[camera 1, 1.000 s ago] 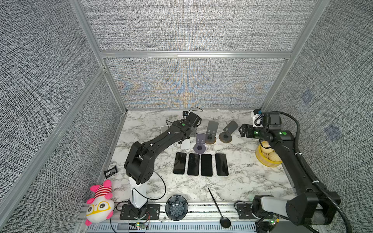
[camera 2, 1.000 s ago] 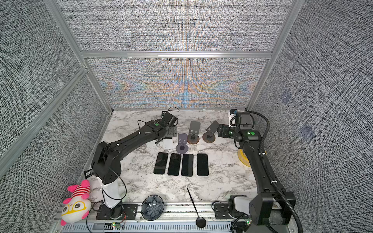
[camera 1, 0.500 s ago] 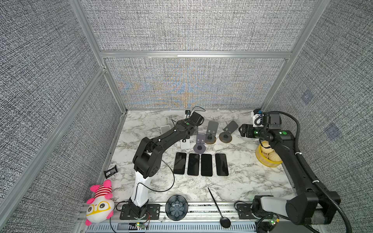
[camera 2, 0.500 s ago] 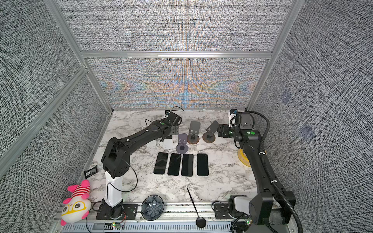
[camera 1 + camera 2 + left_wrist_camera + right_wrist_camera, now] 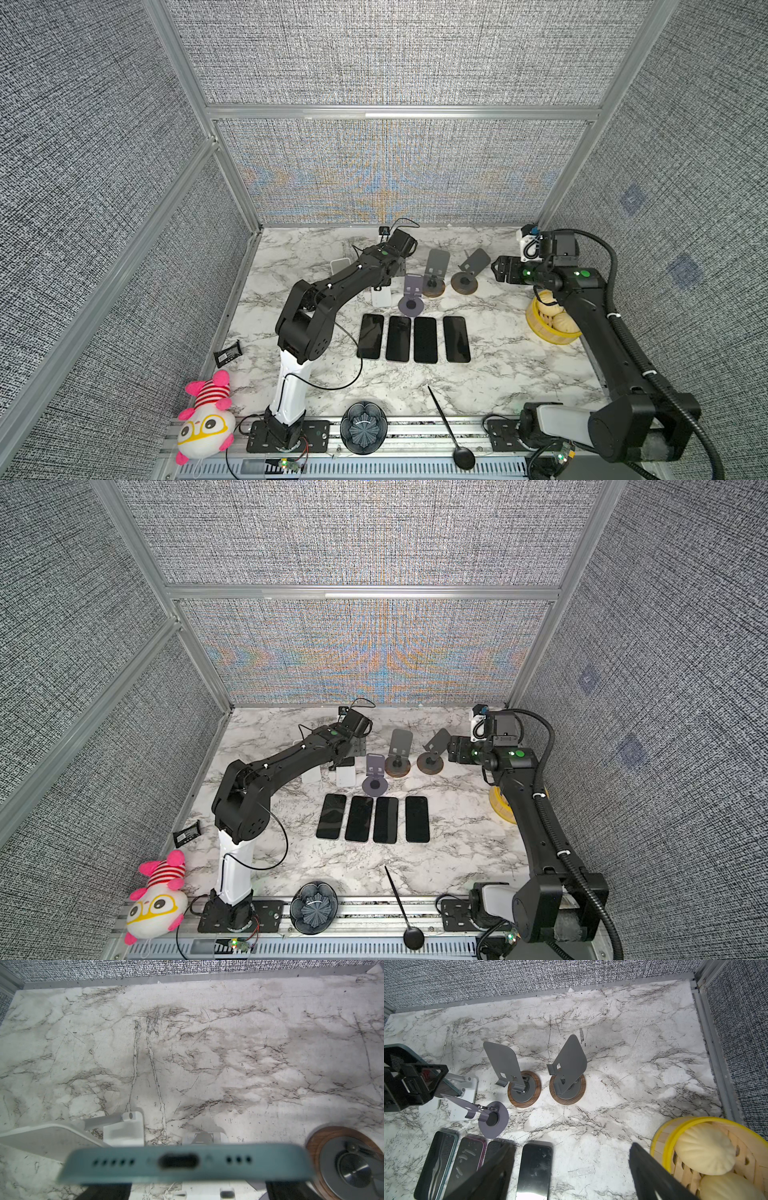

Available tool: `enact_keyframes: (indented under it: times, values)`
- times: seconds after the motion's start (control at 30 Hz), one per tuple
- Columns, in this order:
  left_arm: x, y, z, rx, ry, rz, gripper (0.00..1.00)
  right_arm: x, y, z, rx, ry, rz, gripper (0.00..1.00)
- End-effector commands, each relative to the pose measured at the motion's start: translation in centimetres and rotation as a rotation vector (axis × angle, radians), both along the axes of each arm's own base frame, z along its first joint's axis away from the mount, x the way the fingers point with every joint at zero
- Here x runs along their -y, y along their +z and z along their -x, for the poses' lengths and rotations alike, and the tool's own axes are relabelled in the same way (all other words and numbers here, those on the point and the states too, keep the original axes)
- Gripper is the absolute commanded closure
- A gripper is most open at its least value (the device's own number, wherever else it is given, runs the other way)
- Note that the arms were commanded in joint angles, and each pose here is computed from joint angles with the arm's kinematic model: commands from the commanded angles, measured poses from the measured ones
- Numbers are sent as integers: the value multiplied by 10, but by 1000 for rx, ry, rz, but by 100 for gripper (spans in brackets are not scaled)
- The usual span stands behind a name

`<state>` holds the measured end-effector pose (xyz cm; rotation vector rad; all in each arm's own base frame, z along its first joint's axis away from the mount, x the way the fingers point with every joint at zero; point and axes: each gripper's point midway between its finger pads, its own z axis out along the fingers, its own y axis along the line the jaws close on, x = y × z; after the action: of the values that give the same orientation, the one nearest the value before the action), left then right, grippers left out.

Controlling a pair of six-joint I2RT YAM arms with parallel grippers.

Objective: Remove the phone from the phone stand

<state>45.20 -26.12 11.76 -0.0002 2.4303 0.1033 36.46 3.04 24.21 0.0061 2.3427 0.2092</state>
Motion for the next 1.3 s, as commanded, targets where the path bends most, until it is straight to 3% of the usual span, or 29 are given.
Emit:
enact_keyframes:
  times: [0.0, 0.83, 1.27]
  values:
    - [0, 0, 4, -11, 9, 20, 9, 1, 1, -1, 3, 0, 6, 13]
    - [-5, 1, 9, -28, 27, 25, 28, 1, 0, 0, 4, -4, 3, 12]
    - [-4, 22, 14, -1, 16, 67, 31, 0, -2, -1, -1, -2, 1, 13]
